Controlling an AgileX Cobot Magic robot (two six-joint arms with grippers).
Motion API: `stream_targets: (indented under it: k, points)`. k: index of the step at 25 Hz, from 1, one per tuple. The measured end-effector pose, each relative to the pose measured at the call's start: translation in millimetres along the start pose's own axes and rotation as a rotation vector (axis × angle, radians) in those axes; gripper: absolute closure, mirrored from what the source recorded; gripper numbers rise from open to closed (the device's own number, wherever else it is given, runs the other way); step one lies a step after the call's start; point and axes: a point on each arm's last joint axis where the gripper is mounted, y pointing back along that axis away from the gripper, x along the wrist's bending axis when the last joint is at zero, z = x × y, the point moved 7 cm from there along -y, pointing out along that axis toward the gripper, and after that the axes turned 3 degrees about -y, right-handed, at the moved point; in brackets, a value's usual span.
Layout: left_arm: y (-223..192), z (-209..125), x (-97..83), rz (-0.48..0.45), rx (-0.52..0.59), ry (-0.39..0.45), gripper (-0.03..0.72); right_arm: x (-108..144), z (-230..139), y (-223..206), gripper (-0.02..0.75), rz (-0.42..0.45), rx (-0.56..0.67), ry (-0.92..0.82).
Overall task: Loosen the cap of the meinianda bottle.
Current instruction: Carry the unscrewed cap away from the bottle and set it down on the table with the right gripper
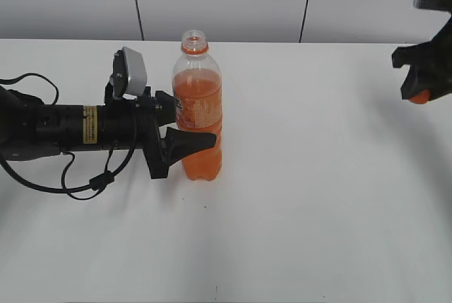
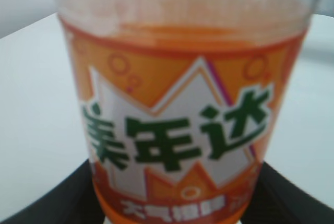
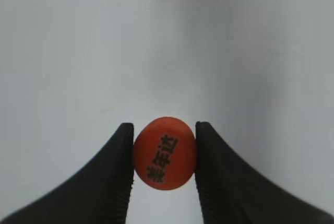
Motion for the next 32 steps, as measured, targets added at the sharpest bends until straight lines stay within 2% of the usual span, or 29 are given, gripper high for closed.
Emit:
stream_targets:
  k: [6,14,22,25,28,29,32]
  points:
    - [0,0,0.4,0.003,0.002,-0.001,0.264,-9,-22,-36,0.469,-0.015,-0.081,-0.024]
    - [0,1,2.0,0.012,-0.001,0.004,0.265,-11,-51,-85,0.469,0.000,0.029,-0.067]
    - [0,1,2.7,0.017,-0.003,0.006,0.265,-12,-53,-96,0.464,-0.003,0.035,-0.035]
    - [0,1,3.1,0.019,-0.003,0.008,0.267,-12,-53,-96,0.382,0.001,0.037,-0.004]
    - [0,1,3.1,0.021,-0.002,0.010,0.267,-10,-53,-96,0.177,0.010,0.037,-0.005]
    - [0,1,3.3,0.022,-0.002,0.010,0.267,-10,-53,-96,0.136,0.012,0.037,-0.005]
    - [0,1,3.3,0.022,-0.002,0.010,0.267,-9,-51,-93,0.106,0.015,0.028,-0.006]
